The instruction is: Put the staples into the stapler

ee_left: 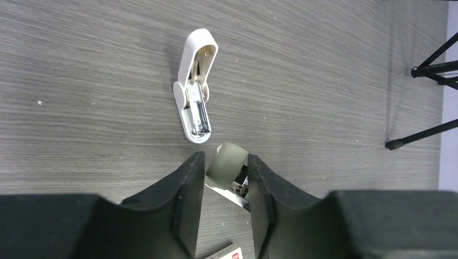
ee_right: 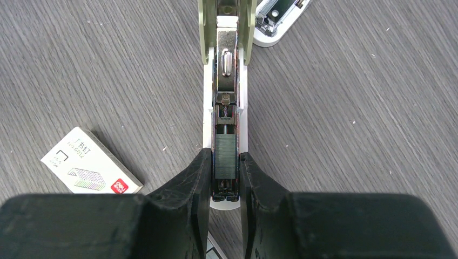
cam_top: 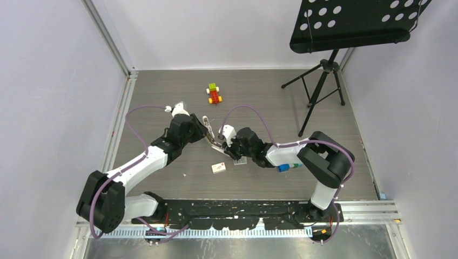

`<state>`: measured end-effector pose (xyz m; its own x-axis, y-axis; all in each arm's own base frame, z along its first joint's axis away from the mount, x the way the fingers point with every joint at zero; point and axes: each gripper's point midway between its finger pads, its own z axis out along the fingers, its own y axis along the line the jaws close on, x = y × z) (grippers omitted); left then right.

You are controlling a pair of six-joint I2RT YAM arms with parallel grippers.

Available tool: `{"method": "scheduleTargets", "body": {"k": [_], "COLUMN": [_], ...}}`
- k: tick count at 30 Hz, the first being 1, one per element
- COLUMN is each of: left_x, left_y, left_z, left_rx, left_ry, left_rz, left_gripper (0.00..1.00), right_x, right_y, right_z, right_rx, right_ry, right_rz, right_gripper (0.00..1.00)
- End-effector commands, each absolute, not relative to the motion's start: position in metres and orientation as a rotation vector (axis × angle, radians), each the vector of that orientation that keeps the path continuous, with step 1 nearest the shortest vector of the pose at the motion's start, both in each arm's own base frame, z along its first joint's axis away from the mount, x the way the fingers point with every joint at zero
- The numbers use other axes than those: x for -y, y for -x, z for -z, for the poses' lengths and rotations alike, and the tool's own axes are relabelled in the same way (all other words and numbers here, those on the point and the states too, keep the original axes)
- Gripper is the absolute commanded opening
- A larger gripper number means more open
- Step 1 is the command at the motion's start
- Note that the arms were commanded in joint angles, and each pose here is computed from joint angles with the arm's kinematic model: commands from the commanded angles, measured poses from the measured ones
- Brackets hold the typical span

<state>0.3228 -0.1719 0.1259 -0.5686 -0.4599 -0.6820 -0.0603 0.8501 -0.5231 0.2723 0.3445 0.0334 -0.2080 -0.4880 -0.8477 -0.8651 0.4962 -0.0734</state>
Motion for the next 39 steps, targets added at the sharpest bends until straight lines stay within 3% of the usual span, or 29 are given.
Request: {"method": "scheduleTargets", "body": {"k": [1,4,9,33,39], "left_x": [0.185,0.197,0.219,0.273,0.244], "left_y": [-0.33,-0.328,-0.316,-0.262,-0.269], "left_z": [-0.136,-0.136,-0.136,-0.132,-0.141], "left_rx": [-2.092,-2.111,-2.188,-2.218,-2.148], "left_ry": [0.385,0.347,0.249,0.135,0.189], "left_rz": [0.665,0.724,0.832,0.961,0.816], "left_gripper": [0.32,0.19,0.07,0.07,0.18], "right_x": [-0.362,-0.362,-0.363,-0.364,-0.361], "right_y": [-0.279,-0.278,-0.277,-0.278,-0.276], "right_z": [-0.049,-0.048,-0.049,-0.057,-0.059], "right_rx": [-1.783,-1.79,-1.789,-1.755,-1.76], "right_ry": [1.124,1.128,1.129,1.09,1.089], "right_rz": [-0.568,-0.572,-0.581,-0.597,-0.591], "right_gripper": [0.0,0.01,0.04,0.06,0.15]}}
